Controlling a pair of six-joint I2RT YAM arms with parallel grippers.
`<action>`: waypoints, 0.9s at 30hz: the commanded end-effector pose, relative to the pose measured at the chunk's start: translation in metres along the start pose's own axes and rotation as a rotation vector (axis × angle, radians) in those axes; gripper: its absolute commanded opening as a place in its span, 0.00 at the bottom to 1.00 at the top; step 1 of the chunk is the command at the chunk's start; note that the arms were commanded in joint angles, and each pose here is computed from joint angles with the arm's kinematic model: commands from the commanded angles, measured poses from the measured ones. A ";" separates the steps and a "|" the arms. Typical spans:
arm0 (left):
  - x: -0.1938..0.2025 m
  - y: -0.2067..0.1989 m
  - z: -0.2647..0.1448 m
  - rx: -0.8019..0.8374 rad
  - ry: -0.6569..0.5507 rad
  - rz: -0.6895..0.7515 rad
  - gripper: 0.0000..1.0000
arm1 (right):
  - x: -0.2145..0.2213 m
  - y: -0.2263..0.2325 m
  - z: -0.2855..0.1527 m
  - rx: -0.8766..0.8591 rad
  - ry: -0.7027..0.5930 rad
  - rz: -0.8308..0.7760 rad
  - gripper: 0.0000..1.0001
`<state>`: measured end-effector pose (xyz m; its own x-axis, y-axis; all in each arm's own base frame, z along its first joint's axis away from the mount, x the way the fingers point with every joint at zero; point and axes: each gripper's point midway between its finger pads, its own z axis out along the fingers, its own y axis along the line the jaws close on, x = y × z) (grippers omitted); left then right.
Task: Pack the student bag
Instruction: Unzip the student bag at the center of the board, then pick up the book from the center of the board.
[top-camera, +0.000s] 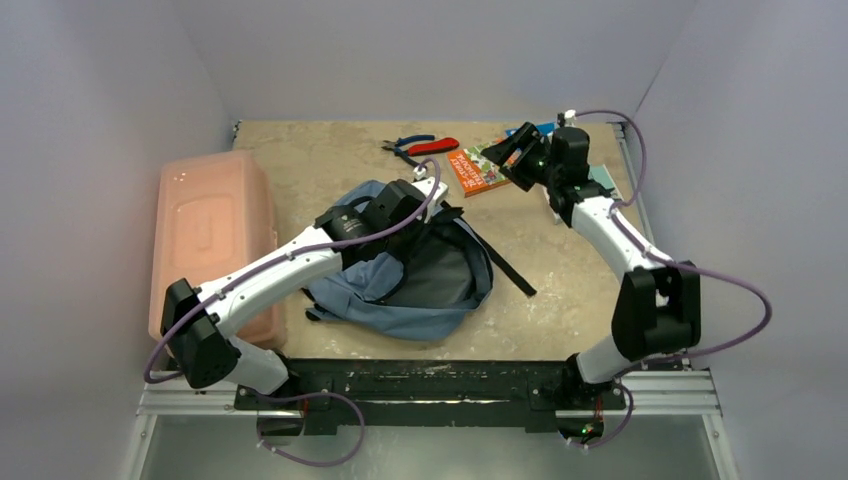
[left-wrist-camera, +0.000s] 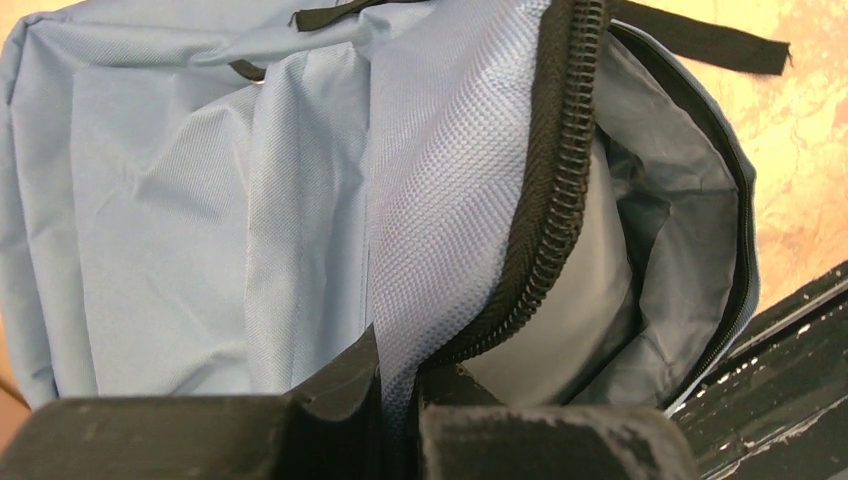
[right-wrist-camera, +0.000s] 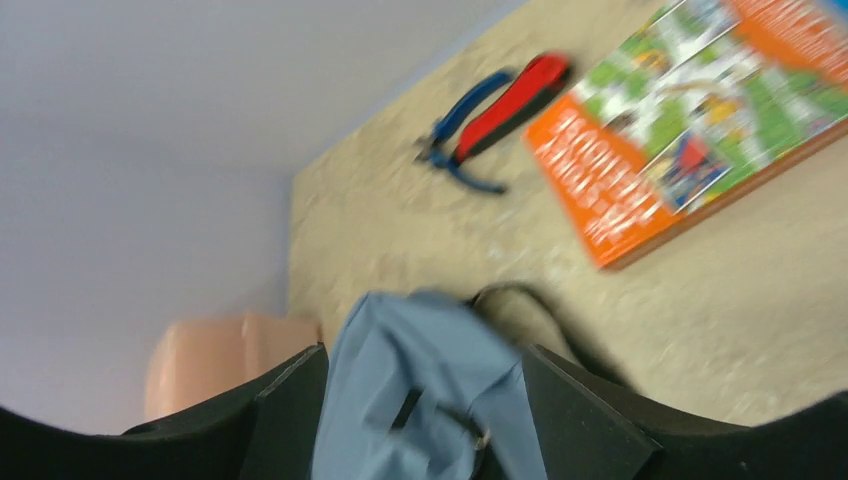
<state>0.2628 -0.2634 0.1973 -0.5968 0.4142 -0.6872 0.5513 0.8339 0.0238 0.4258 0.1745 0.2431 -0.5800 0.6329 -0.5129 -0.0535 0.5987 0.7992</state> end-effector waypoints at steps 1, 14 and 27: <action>-0.020 -0.011 -0.009 0.080 -0.092 0.017 0.00 | -0.074 -0.054 0.028 0.207 -0.192 0.024 0.76; -0.017 -0.023 -0.004 0.146 -0.066 0.005 0.00 | -0.151 -0.175 0.083 0.318 -0.360 0.193 0.99; -0.019 -0.023 -0.005 0.188 -0.062 -0.041 0.00 | -0.123 -0.247 0.114 0.424 -0.272 0.494 0.97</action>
<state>0.2512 -0.2768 0.1916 -0.6156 0.4154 -0.6696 0.6204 0.7795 -0.0868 0.5945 0.0090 0.0754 -0.2751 0.9103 -0.3093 0.4502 0.4062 0.7952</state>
